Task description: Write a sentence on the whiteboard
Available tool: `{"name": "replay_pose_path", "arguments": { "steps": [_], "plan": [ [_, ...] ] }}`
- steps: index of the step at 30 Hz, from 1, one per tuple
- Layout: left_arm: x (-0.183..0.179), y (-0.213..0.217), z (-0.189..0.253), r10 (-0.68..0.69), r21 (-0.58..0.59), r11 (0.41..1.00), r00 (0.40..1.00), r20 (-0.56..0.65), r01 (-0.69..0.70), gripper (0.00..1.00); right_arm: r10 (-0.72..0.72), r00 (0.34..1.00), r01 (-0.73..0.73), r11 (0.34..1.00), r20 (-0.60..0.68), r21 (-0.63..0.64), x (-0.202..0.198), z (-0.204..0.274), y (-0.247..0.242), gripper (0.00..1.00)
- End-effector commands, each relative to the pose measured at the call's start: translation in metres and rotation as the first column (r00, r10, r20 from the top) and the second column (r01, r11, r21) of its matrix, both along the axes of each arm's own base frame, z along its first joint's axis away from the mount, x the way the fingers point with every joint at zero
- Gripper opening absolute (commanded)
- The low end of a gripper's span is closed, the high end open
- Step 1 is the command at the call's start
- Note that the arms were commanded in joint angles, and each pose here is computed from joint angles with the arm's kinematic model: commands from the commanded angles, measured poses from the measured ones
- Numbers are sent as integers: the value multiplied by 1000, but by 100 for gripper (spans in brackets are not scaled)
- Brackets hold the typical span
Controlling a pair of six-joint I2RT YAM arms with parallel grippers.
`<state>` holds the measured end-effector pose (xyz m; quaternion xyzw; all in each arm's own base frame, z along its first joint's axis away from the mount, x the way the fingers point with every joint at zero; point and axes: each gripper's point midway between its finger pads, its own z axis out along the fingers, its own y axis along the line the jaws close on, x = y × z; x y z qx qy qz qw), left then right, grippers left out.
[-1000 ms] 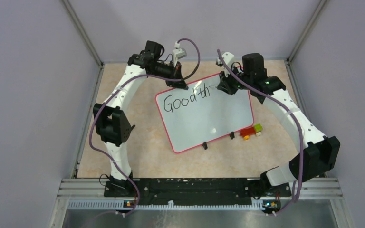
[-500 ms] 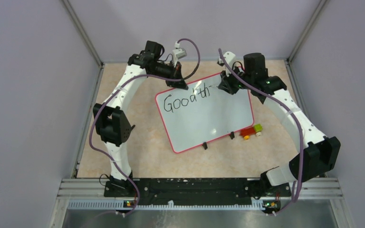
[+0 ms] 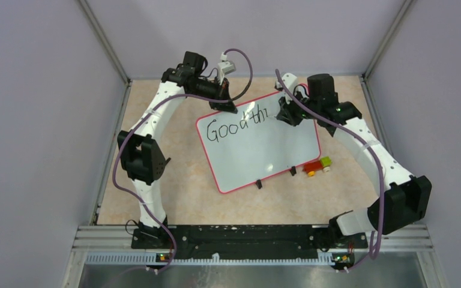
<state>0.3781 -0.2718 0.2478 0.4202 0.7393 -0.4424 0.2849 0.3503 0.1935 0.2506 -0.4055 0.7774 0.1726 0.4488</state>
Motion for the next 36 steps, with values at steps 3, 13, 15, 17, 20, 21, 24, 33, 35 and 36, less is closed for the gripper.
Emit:
{"name": "replay_pose_path", "arguments": {
  "steps": [3,13,15,17,20,21,24,33,35,36],
  "plan": [
    [-2,-4,-7,-48,46,998,995,82,44,0,0,1000,0,1000,4,-29,-6,-8,-7,0],
    [-2,-5,-6,-47,42,998,995,83,44,0,-40,996,41,999,85,-16,10,27,-8,0],
    [-2,-5,-6,-47,43,998,996,82,44,0,-37,996,38,999,87,-12,12,32,-7,0],
    [-3,-4,-5,-48,42,998,995,84,45,0,-25,996,25,1000,80,-3,11,35,-4,0],
    [-2,-5,-5,-49,41,998,995,86,46,0,9,997,-10,1000,72,21,4,42,1,0],
    [-2,-4,-4,-48,40,998,995,86,45,0,20,997,-22,999,77,29,2,46,3,0],
    [-2,-5,-5,-50,37,998,995,83,47,0,28,996,-33,998,89,46,-1,55,5,0],
    [-3,-6,-4,-53,36,998,995,82,50,0,5,995,-10,999,103,52,16,57,11,0],
    [-3,-6,-3,-53,36,998,995,84,50,0,1,995,-7,999,100,53,18,55,11,0],
    [-3,-6,-3,-54,35,998,995,86,51,0,2,995,-7,999,98,52,19,55,12,0]
  ]
}}
